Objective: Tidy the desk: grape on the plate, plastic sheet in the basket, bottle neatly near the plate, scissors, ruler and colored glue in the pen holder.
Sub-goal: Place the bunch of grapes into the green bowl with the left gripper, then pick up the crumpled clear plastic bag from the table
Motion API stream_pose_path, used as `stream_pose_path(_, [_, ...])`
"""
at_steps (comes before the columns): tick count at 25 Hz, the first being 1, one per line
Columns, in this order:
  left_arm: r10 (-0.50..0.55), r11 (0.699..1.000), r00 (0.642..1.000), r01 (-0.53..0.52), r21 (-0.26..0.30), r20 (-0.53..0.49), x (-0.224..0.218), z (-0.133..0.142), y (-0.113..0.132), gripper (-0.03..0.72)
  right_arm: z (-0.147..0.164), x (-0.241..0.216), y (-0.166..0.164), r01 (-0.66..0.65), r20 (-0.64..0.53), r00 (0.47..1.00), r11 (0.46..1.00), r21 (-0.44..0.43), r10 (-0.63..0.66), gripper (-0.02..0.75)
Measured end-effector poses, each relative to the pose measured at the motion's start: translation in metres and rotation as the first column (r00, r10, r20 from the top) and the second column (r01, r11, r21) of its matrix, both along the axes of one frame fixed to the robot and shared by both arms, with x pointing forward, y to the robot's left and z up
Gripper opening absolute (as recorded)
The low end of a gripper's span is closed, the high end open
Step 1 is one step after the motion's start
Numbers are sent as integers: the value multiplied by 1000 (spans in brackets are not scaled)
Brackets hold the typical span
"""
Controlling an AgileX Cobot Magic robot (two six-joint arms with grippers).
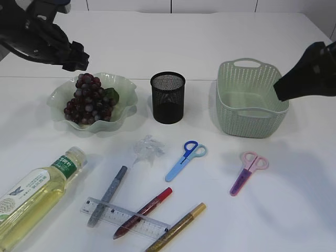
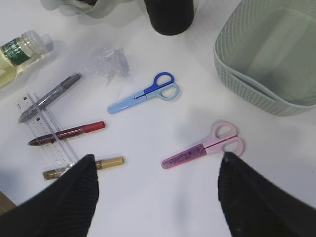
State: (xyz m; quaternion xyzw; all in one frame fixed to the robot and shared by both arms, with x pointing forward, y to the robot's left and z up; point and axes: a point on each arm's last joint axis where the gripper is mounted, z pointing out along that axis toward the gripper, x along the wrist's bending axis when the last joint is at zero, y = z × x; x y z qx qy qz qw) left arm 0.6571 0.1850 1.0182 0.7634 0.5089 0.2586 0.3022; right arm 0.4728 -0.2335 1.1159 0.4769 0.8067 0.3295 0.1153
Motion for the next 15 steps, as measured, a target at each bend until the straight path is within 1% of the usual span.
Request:
stream_pose_path(2, [-3,1000,1000,3,14,-20,-8,12,3,485,-1,-1,0,-2,-13,1000,1000,1,2,584])
stream_pose_path(4, [0,1000,999,1,17,-43,-18,28,5,485,-1,-2,0,27,-46,999,999,19,-27,584])
stream_pose_path(6, [20,1000,998,-20,3,-66,-27,44,8,484,-3,-3,0,88,-104,991,995,46,-83,584])
stream_pose_path(8, [51,999,992,-53,-13,-114,-39,58,11,484,-8,-4,-1,131,-171,978,990,44,-122,584])
stream_pose_path(11, [105,993,979,-114,-42,-175,-55,77,16,484,-14,-6,-1,138,-250,960,990,24,-128,584])
stream_pose_path(15, [142,985,969,-159,-68,-201,-73,102,21,484,-16,-8,-1,133,-292,949,991,16,-122,584])
